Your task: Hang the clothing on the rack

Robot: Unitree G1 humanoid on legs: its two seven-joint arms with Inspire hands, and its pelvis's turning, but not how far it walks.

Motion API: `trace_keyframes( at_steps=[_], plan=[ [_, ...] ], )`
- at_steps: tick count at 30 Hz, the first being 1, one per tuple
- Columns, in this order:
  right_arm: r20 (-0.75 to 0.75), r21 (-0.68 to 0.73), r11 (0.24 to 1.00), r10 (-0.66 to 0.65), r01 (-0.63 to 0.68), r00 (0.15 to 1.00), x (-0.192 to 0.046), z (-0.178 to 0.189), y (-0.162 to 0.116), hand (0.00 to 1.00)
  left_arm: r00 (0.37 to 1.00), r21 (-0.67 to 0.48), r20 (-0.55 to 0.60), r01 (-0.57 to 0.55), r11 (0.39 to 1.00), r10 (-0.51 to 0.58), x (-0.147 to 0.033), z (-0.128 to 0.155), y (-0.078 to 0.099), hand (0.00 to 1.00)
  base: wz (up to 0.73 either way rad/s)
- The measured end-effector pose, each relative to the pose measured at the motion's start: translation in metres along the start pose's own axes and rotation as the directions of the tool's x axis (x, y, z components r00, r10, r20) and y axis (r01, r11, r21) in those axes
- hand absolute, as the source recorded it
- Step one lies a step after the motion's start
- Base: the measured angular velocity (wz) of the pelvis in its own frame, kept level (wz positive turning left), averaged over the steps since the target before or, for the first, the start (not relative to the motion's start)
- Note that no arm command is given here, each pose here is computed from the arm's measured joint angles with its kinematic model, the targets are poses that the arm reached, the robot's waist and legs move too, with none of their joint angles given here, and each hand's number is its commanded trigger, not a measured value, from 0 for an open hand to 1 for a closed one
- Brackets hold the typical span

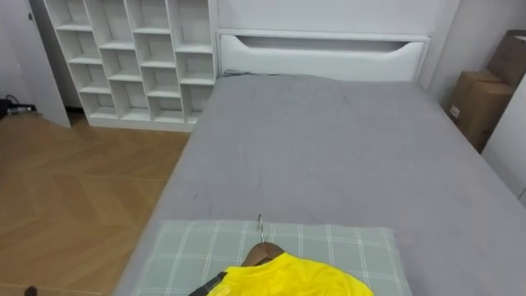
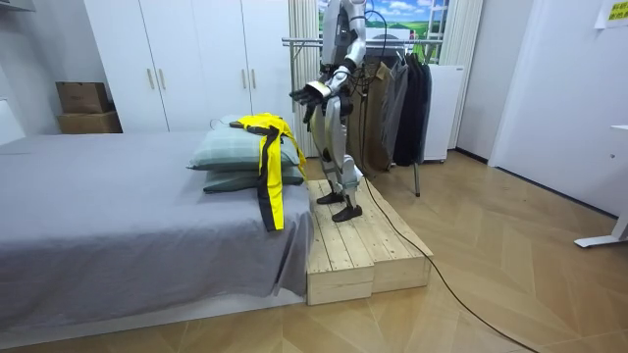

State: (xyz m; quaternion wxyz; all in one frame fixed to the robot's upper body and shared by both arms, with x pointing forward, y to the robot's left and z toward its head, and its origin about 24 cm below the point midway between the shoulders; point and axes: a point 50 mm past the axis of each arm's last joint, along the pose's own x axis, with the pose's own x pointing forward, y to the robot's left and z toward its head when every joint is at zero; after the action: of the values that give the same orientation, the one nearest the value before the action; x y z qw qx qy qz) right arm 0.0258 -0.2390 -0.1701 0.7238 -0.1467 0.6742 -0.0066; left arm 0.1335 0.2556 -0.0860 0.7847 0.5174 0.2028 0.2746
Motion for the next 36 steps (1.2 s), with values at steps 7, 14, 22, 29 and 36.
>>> trace_keyframes(
  at_steps=[7,14,22,29,36],
  plan=[
    [0.007,0.000,1.000,0.010,-0.010,1.000,0.000,0.003,-0.001,0.00,0.999,0.014,0.044,0.024,1.000,-0.024,0.001,0.006,-0.002,0.00,0.00],
    [-0.012,-0.002,1.000,0.018,-0.018,1.000,0.001,0.001,-0.002,0.00,0.991,0.006,0.123,0.051,0.999,-0.051,0.008,0.026,-0.006,0.00,0.00],
    [-0.030,0.000,0.999,0.035,-0.035,0.999,0.000,-0.003,-0.001,0.00,0.976,0.036,0.161,0.141,0.989,-0.145,0.005,0.035,-0.015,0.00,-0.03],
    [-0.029,-0.016,0.999,0.038,-0.039,0.999,0.000,-0.002,-0.001,0.00,0.965,0.047,0.215,0.140,0.989,-0.147,0.014,0.053,-0.008,0.00,-0.10],
    [-0.041,-0.017,0.998,0.057,-0.057,0.998,0.000,-0.004,0.000,0.00,0.957,0.077,0.205,0.193,0.978,-0.205,0.018,0.058,-0.012,0.00,-0.13]
  ],
)
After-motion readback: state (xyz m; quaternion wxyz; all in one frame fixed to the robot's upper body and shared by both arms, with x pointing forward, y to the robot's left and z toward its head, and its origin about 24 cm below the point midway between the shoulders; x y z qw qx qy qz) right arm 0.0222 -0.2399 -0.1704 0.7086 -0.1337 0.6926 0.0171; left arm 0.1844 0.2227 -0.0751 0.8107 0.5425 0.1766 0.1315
